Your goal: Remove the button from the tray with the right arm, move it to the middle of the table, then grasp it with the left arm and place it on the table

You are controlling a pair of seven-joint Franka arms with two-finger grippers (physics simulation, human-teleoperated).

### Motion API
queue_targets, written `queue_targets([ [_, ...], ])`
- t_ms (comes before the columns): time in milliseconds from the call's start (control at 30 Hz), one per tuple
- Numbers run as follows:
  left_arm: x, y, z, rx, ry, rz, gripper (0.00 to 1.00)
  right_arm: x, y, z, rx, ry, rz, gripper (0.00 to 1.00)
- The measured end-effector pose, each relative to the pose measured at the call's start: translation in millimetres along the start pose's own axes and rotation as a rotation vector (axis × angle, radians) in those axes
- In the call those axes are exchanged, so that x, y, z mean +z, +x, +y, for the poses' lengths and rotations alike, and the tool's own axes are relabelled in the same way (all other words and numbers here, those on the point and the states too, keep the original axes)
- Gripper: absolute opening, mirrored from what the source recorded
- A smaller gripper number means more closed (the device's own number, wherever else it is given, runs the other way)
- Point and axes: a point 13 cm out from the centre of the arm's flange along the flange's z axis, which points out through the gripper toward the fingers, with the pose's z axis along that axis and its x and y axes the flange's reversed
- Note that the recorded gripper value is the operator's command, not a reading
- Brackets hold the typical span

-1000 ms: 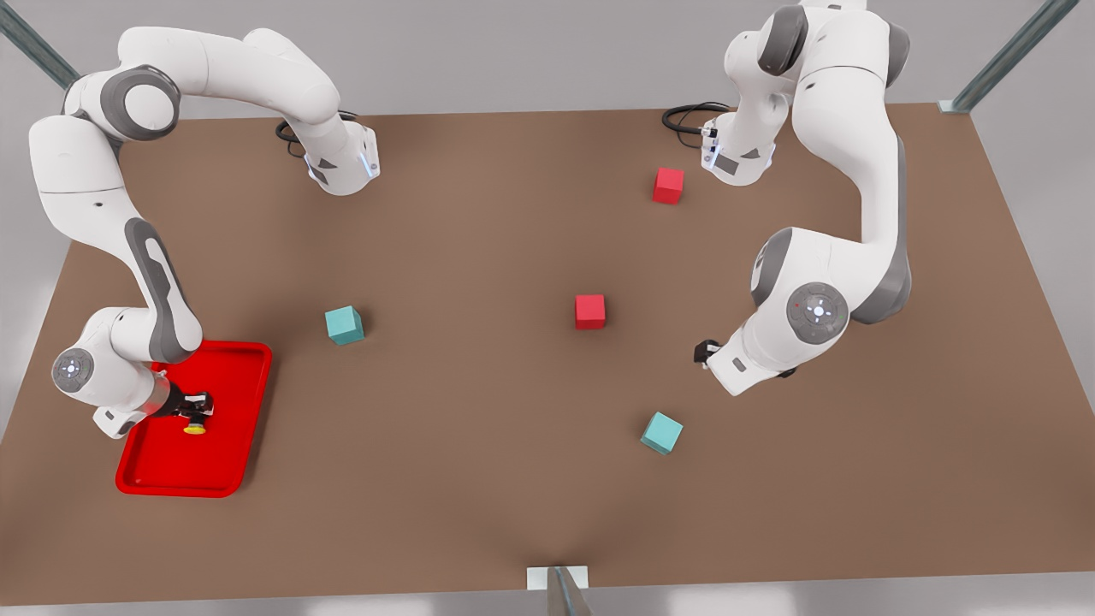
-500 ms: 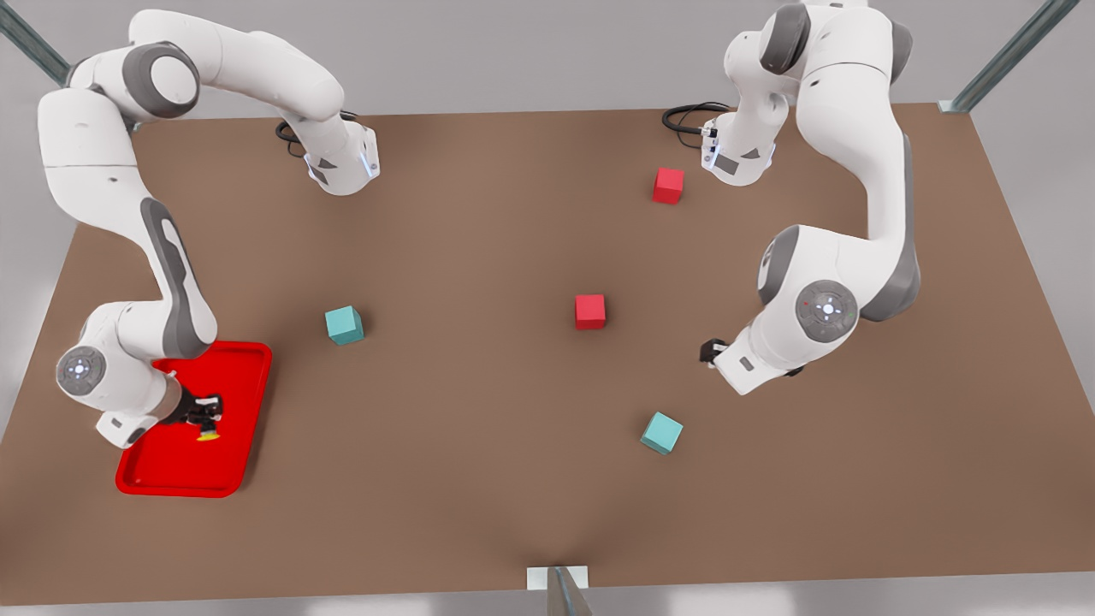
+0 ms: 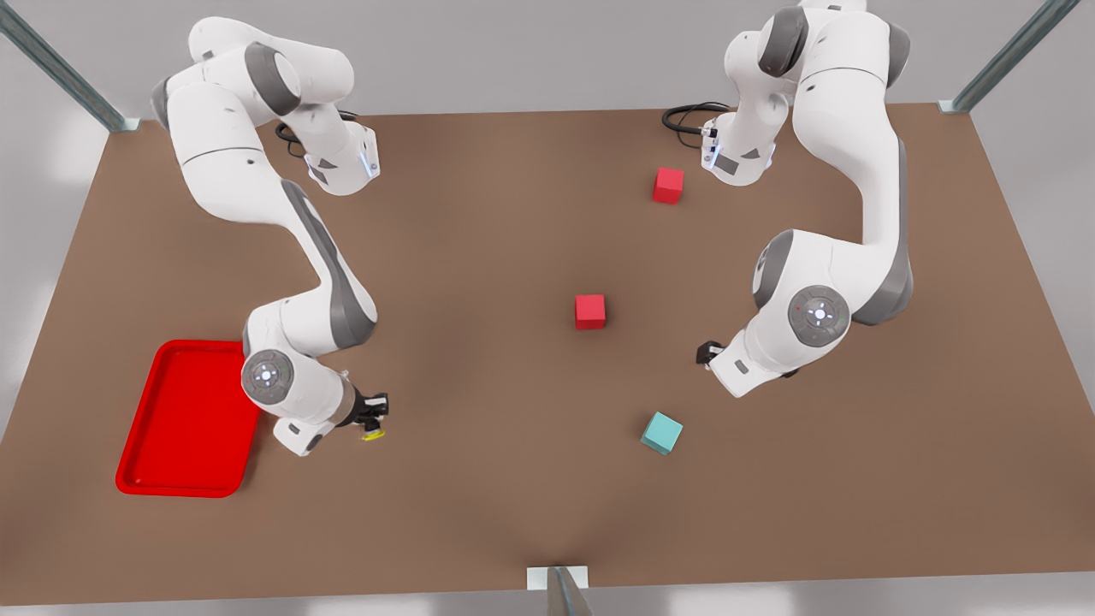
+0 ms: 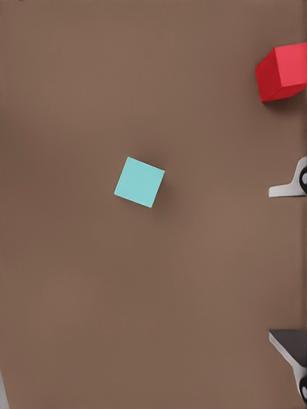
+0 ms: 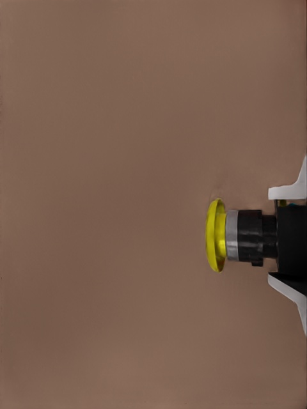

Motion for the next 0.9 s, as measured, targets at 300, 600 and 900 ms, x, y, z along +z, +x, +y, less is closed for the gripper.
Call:
queue_targets([
  [300,8.9,-1.9,2.6,-0.016,-0.002,0.008,1.0,22.3,14.2,222.4,0.074,-0.098,0.009,0.46],
  [600,10.7,-3.1,8.0,-0.03,-0.005,0.009,1.0,102.4,25.9,341.7,0.156,-0.231,0.03,0.49],
  [900,10.0,-2.9,3.9,-0.03,-0.005,0.008,1.0,131.0,11.7,372.4,0.279,-0.296,-0.05,1.0],
])
